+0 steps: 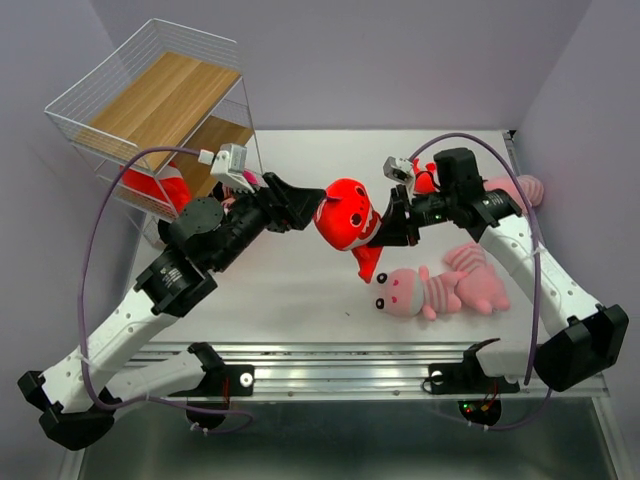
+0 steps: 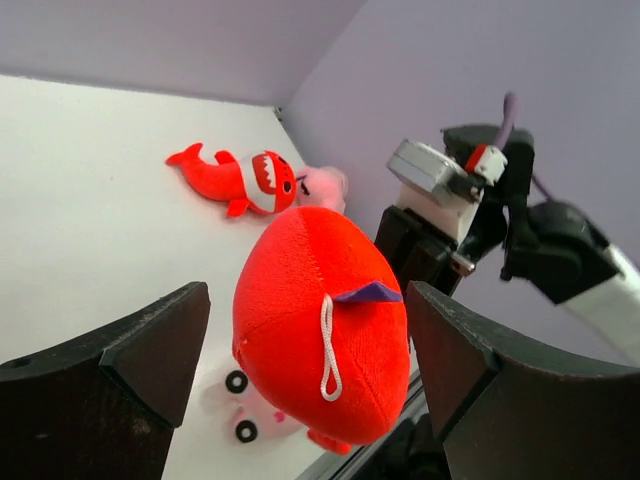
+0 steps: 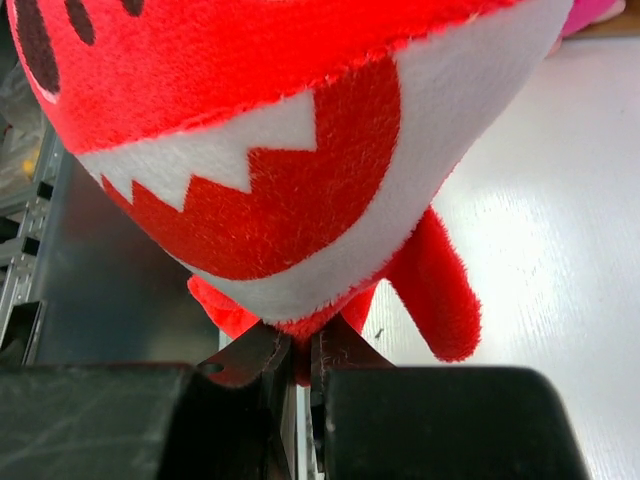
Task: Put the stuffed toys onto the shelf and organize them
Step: Pass the stuffed toy from the right arm to the left
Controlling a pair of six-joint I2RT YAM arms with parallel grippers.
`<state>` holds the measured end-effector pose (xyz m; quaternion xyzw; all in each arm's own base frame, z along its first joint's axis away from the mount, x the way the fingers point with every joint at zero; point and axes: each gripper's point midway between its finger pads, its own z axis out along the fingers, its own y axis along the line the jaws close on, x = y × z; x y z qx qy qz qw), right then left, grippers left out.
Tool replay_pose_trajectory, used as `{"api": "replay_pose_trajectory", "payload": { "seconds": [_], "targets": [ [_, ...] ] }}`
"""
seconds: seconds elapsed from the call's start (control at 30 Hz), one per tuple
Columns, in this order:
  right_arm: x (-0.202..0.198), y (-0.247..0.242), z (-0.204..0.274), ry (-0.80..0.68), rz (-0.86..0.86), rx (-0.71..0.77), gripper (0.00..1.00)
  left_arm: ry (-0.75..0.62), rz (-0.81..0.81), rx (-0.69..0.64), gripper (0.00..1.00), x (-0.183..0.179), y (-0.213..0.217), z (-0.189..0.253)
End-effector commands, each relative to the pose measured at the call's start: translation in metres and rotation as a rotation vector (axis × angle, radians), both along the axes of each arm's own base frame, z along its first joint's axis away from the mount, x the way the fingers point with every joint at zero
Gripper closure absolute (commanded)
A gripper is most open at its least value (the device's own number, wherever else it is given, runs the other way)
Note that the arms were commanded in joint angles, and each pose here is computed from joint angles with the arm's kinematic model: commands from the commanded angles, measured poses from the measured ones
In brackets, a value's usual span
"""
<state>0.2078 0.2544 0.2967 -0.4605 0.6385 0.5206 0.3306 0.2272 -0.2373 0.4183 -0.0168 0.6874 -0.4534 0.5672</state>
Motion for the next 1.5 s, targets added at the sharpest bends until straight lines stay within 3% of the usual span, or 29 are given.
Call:
{"api": "replay_pose_trajectory", "payload": {
  "seconds": [0.0,0.3,0.53,0.6,0.77,0.87,0.97,1.0,1.03,1.07,1.17,1.2,1.3,1.47],
  "targets": [
    [-0.008,-0.009,0.002,-0.028,0.039,-0.05,0.99,-0.152,-0.122,0.167,0.1,-0.012,-0.01,-0.004],
    [-0.004,-0.008,-0.003,-0.026,0.114,-0.084,0.99,-0.167,-0.332,0.274,0.07,-0.027,-0.041,-0.033],
    [-0.009,0.0,-0.004,-0.018,0.163,-0.09,0.99,-0.124,-0.422,0.314,0.17,-0.029,-0.064,-0.059],
    [-0.01,0.003,-0.005,-0.022,0.169,-0.1,0.99,-0.126,-0.44,0.312,0.32,-0.03,-0.067,-0.06],
    [-0.007,0.002,-0.004,-0.045,0.161,-0.106,0.96,-0.084,-0.394,0.297,1.0,-0.023,-0.066,-0.064],
    [0.001,0.001,0.001,-0.087,0.111,-0.126,0.93,-0.043,-0.366,0.248,1.0,-0.023,-0.063,-0.064],
    [0.02,-0.002,0.012,-0.156,-0.028,-0.153,0.76,0.032,-0.316,0.185,1.0,-0.02,-0.059,-0.072],
    [0.032,-0.004,0.014,-0.197,-0.091,-0.172,0.6,0.066,-0.29,0.178,1.0,-0.017,-0.056,-0.075],
    [0.036,-0.007,0.019,-0.228,-0.123,-0.176,0.54,0.097,-0.237,0.163,1.0,-0.009,-0.051,-0.077],
    [0.04,-0.013,0.026,-0.274,-0.18,-0.191,0.4,0.163,-0.206,0.122,1.0,-0.007,-0.049,-0.079],
    [0.045,-0.025,0.047,-0.402,-0.271,-0.184,0.25,0.252,-0.118,0.062,1.0,0.005,-0.042,-0.081],
    [0.046,-0.029,0.052,-0.437,-0.294,-0.183,0.13,0.28,-0.11,0.039,1.0,0.007,-0.043,-0.08],
    [0.047,-0.043,0.072,-0.575,-0.369,-0.181,0.01,0.385,-0.022,-0.032,1.0,0.022,-0.04,-0.083],
    [0.023,-0.047,0.065,-0.661,-0.256,-0.193,0.0,0.6,0.09,-0.116,1.0,0.043,-0.048,-0.102]
  ]
}}
